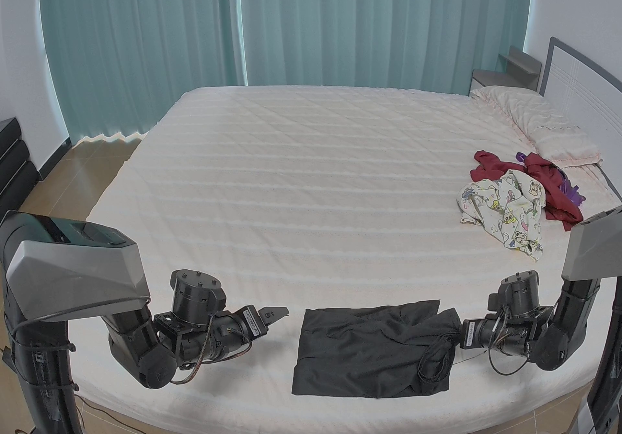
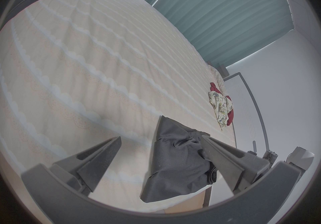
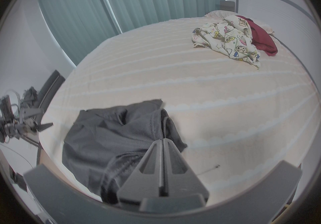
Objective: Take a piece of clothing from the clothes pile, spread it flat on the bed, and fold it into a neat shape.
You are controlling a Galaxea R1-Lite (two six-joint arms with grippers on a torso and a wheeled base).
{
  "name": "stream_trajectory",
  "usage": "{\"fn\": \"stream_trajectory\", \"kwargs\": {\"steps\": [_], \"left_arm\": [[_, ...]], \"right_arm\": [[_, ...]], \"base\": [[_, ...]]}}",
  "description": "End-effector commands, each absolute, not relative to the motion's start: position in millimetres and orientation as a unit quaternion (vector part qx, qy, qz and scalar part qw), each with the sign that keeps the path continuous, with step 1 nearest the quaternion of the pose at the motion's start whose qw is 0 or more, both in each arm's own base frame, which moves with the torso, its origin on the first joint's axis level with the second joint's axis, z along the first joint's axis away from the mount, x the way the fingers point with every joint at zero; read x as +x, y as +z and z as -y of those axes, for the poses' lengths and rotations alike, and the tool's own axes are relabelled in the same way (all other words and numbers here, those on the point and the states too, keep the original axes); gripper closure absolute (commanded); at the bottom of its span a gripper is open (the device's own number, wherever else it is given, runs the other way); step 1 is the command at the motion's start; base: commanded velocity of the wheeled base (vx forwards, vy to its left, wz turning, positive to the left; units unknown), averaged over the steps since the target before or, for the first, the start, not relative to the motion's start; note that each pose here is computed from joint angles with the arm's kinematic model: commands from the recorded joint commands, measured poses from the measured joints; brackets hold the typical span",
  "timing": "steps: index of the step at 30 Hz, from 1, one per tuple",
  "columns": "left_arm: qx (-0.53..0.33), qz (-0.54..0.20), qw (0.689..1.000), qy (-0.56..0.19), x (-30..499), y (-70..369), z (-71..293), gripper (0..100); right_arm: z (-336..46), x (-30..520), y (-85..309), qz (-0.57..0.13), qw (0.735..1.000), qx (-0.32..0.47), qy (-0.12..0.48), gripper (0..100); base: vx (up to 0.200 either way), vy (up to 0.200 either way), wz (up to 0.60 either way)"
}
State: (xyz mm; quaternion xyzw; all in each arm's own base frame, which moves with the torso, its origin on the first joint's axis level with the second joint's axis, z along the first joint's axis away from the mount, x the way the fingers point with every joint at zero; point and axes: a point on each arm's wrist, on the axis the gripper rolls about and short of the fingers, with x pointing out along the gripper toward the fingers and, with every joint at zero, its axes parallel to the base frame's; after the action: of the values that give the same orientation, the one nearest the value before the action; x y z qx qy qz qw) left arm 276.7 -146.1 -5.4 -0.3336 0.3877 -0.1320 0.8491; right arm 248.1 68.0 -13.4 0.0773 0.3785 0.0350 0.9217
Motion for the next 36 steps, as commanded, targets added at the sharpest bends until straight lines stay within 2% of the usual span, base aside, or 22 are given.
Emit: {"fn": "stream_trajectory", "kwargs": {"steps": [1, 6, 7, 12, 17, 25, 33, 34, 36], "left_arm": [[-0.334, -0.388, 0.849, -0.132, 277, -6, 146, 0], [-0.333, -0.389, 0.849, -0.132, 277, -6, 147, 0], [-0.333, -0.389, 0.849, -0.132, 277, -6, 147, 0], [-0.333, -0.389, 0.849, -0.131, 277, -6, 146, 0], [-0.333, -0.389, 0.849, -0.132, 277, -6, 147, 0], [-0.333, -0.389, 0.849, -0.132, 277, -6, 147, 0], [-0.333, -0.389, 0.848, -0.133, 277, -6, 147, 0], [-0.333, -0.389, 0.849, -0.132, 277, -6, 147, 0], [-0.333, -0.39, 0.848, -0.132, 277, -7, 147, 0]], "right_arm": [[-59, 237, -18, -0.402, 0.913, 0.065, 0.024, 100], [-60, 244, -29, -0.409, 0.91, 0.063, 0.02, 100], [-60, 246, -31, -0.405, 0.912, 0.063, 0.021, 0], [-57, 245, -32, -0.409, 0.91, 0.062, 0.018, 0], [-56, 268, -22, -0.362, 0.925, 0.114, 0.011, 0], [-62, 294, -28, -0.354, 0.908, 0.225, 0.017, 0], [-70, 315, -46, -0.352, 0.906, 0.233, 0.02, 0], [-71, 316, -48, -0.353, 0.906, 0.233, 0.02, 100], [-74, 319, -51, -0.356, 0.905, 0.231, 0.022, 100]], "base": [[0.0, 0.0, 0.0], [0.0, 0.0, 0.0], [0.0, 0.0, 0.0], [0.0, 0.0, 0.0], [0.0, 0.0, 0.0], [0.0, 0.0, 0.0], [0.0, 0.0, 0.0], [0.0, 0.0, 0.0], [0.0, 0.0, 0.0]]}}
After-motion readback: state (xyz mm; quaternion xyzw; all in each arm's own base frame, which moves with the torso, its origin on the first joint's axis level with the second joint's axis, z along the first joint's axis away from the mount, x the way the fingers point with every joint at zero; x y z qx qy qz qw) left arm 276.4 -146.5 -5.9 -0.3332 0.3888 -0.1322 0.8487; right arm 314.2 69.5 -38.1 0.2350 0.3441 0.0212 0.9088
